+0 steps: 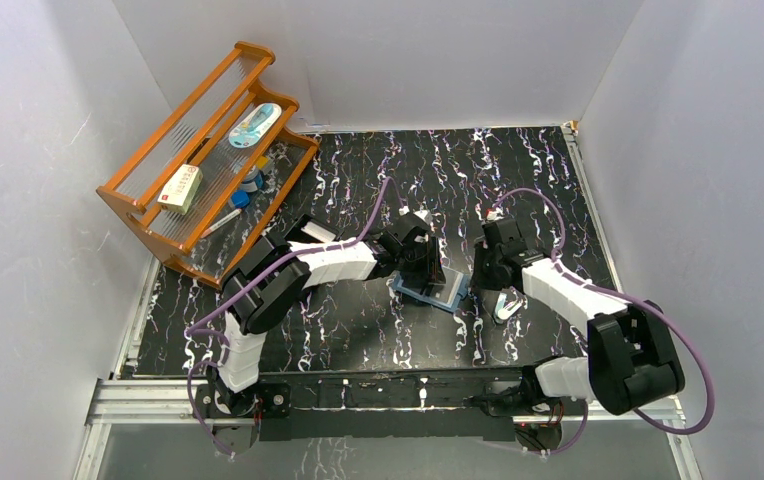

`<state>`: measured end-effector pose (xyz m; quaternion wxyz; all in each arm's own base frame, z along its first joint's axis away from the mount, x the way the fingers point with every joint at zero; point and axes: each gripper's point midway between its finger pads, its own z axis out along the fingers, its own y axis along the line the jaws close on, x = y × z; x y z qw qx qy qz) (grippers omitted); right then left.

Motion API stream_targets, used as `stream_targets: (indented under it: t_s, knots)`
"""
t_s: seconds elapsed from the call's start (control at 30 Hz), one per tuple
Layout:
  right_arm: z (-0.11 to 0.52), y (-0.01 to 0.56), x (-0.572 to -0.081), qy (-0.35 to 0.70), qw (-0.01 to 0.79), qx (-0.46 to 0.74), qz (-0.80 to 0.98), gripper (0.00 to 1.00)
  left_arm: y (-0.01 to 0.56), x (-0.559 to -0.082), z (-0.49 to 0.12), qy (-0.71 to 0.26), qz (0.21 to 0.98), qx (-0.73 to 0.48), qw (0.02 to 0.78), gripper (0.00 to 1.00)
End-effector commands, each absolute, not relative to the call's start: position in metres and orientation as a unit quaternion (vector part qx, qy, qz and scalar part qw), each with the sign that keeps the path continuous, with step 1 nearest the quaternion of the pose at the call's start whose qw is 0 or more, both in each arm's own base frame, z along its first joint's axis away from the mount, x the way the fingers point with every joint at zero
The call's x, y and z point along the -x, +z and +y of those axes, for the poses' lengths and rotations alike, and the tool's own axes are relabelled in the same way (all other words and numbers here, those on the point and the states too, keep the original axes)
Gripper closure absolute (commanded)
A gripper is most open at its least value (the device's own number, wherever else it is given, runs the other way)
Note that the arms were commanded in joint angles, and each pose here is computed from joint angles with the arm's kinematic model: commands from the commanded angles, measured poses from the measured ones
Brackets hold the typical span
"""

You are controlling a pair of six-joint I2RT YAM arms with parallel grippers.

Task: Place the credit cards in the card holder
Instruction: Insert the credit card into the card holder.

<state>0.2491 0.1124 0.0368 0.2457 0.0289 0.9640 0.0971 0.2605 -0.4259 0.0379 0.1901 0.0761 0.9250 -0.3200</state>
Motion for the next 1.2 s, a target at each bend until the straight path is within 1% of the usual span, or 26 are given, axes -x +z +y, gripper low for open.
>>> stream_targets:
  t_s: [0.0, 0.23, 0.6, 0.77, 0.97, 1.17]
  knots:
    - [0.113, 0.034, -0.258, 0.1, 0.252, -0.028, 0.962, 0.73, 0.066, -0.273, -0.433, -0.328, 0.914, -0.076, 0.227, 0.59]
    - [0.125, 0.017, -0.265, 0.128, 0.239, -0.027, 0.962, 0.74, 0.062, -0.266, -0.442, -0.348, 0.905, -0.109, 0.218, 0.59]
    - [0.142, 0.012, -0.27, 0.167, 0.237, -0.008, 0.957, 0.75, 0.061, -0.246, -0.45, -0.347, 0.892, -0.18, 0.225, 0.59]
    - [0.143, 0.015, -0.266, 0.175, 0.235, -0.012, 0.956, 0.76, 0.062, -0.25, -0.446, -0.332, 0.898, -0.17, 0.232, 0.59]
    - [0.151, 0.019, -0.262, 0.201, 0.234, -0.014, 0.951, 0.76, 0.077, -0.261, -0.459, -0.344, 0.885, -0.182, 0.255, 0.59]
    - [0.145, 0.018, -0.259, 0.186, 0.232, -0.015, 0.954, 0.76, 0.074, -0.257, -0.454, -0.335, 0.892, -0.182, 0.244, 0.57]
